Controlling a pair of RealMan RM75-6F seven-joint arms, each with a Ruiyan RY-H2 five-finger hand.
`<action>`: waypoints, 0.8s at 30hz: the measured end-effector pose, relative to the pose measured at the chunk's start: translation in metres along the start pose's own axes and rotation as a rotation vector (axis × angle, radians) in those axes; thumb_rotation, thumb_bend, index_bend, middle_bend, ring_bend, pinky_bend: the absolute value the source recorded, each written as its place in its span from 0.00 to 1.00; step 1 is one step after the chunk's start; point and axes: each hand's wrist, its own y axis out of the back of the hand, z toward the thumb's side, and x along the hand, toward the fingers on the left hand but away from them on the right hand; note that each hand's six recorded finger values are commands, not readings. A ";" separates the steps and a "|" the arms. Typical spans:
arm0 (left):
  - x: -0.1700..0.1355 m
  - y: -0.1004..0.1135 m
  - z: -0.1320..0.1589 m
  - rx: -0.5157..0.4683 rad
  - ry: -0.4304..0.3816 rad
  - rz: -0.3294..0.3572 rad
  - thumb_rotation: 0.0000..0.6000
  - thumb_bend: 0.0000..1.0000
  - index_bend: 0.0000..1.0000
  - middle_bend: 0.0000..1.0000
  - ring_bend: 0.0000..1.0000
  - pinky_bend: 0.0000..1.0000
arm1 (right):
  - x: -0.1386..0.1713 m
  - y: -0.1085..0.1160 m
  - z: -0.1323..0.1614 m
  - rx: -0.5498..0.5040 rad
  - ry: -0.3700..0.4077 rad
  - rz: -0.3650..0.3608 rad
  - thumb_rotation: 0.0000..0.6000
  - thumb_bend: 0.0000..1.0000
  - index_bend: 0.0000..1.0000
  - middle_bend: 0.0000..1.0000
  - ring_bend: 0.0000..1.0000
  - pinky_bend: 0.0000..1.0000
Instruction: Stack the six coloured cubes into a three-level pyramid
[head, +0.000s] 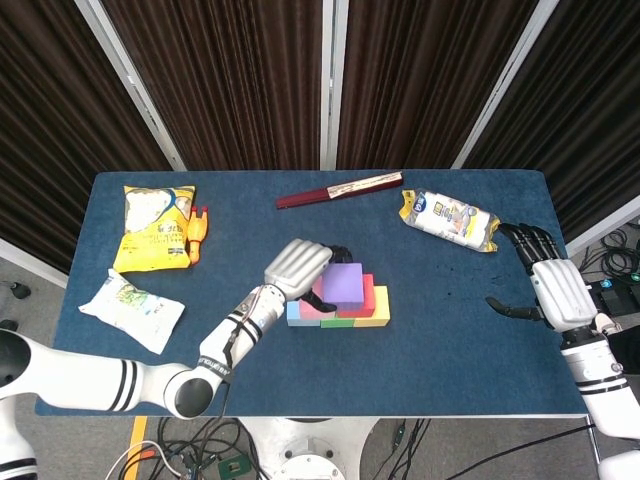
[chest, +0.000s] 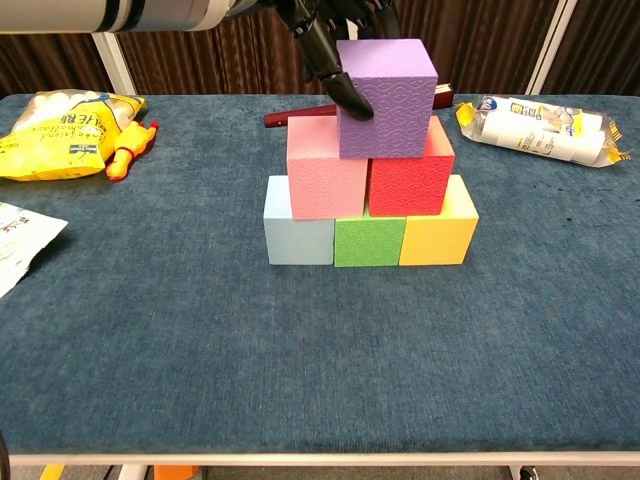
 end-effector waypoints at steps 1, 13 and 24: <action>0.000 0.000 0.000 0.000 0.001 0.001 1.00 0.22 0.42 0.45 0.44 0.55 | 0.000 0.000 0.000 -0.001 0.000 0.000 1.00 0.09 0.00 0.08 0.00 0.00; 0.002 0.002 0.000 0.011 0.003 0.008 1.00 0.22 0.42 0.45 0.44 0.55 | 0.000 0.001 -0.001 -0.003 -0.001 -0.004 1.00 0.09 0.00 0.08 0.00 0.00; 0.002 0.002 -0.002 0.016 0.008 0.003 1.00 0.20 0.37 0.42 0.43 0.55 | -0.001 0.000 0.000 -0.007 0.002 -0.006 1.00 0.09 0.00 0.08 0.00 0.00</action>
